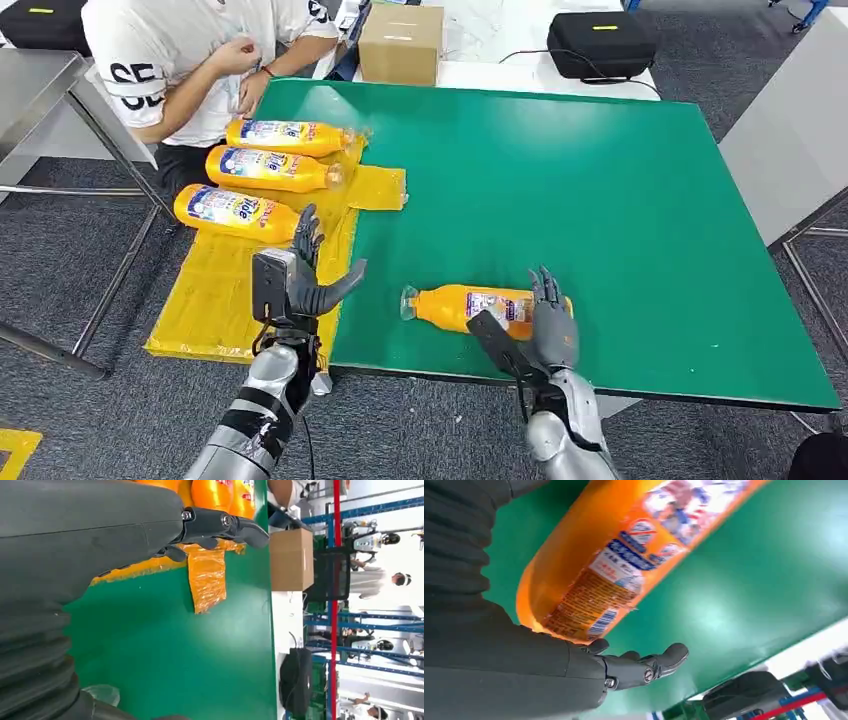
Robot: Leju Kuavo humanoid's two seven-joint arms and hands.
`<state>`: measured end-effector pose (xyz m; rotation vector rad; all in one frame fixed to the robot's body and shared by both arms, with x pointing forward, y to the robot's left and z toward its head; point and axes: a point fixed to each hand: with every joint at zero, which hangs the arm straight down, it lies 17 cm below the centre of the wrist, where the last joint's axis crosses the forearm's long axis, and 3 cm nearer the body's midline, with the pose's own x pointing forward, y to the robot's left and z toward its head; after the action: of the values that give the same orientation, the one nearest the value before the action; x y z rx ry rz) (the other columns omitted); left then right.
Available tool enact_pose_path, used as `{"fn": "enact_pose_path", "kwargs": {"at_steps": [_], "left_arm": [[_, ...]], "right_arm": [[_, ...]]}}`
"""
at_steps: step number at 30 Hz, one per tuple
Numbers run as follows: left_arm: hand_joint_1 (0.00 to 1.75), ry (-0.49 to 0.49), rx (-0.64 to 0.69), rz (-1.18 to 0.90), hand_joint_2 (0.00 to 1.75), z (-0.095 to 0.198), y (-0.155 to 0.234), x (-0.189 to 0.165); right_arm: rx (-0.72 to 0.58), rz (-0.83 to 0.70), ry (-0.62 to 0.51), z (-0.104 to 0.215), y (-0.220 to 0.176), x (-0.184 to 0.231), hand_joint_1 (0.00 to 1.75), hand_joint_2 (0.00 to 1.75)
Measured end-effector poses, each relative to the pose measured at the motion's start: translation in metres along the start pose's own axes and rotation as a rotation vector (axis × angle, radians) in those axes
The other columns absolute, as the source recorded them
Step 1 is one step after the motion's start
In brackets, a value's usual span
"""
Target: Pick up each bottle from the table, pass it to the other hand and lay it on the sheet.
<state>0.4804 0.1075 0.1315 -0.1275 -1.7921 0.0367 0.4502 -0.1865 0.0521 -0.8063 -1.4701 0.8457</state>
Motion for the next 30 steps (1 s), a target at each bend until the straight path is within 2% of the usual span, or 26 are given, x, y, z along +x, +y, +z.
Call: {"fn": "enact_pose_path", "kwargs": {"at_steps": [1,2,7,17,25,30], "left_arm": [[0.0,0.003,-0.003,0.003,1.75,0.0,0.0,0.0],[0.0,0.005,-0.007,0.007,1.75,0.001,-0.001,-0.001],[0.0,0.015,-0.019,0.031,1.75,0.001,0.0,0.0],[0.0,0.019,-0.026,0.068,1.75,-0.001,0.003,0.0],[0.0,0.018,-0.026,0.075,1.75,-0.003,0.006,0.001],[0.0,0.015,-0.024,0.048,1.75,-0.004,0.007,0.0]], "right_arm": [[0.02,0.046,0.009,-0.001,0.003,-0.006,1.61,1.75],[0.042,0.084,0.017,-0.003,0.007,-0.011,1.75,1.75],[0.186,0.187,0.025,-0.014,0.027,-0.026,1.75,1.75],[0.335,0.24,-0.015,-0.043,0.041,-0.024,1.75,1.75],[0.368,0.232,-0.028,-0.049,0.045,-0.022,1.75,1.75],[0.298,0.106,-0.053,-0.054,0.038,-0.006,1.75,1.75]]}}
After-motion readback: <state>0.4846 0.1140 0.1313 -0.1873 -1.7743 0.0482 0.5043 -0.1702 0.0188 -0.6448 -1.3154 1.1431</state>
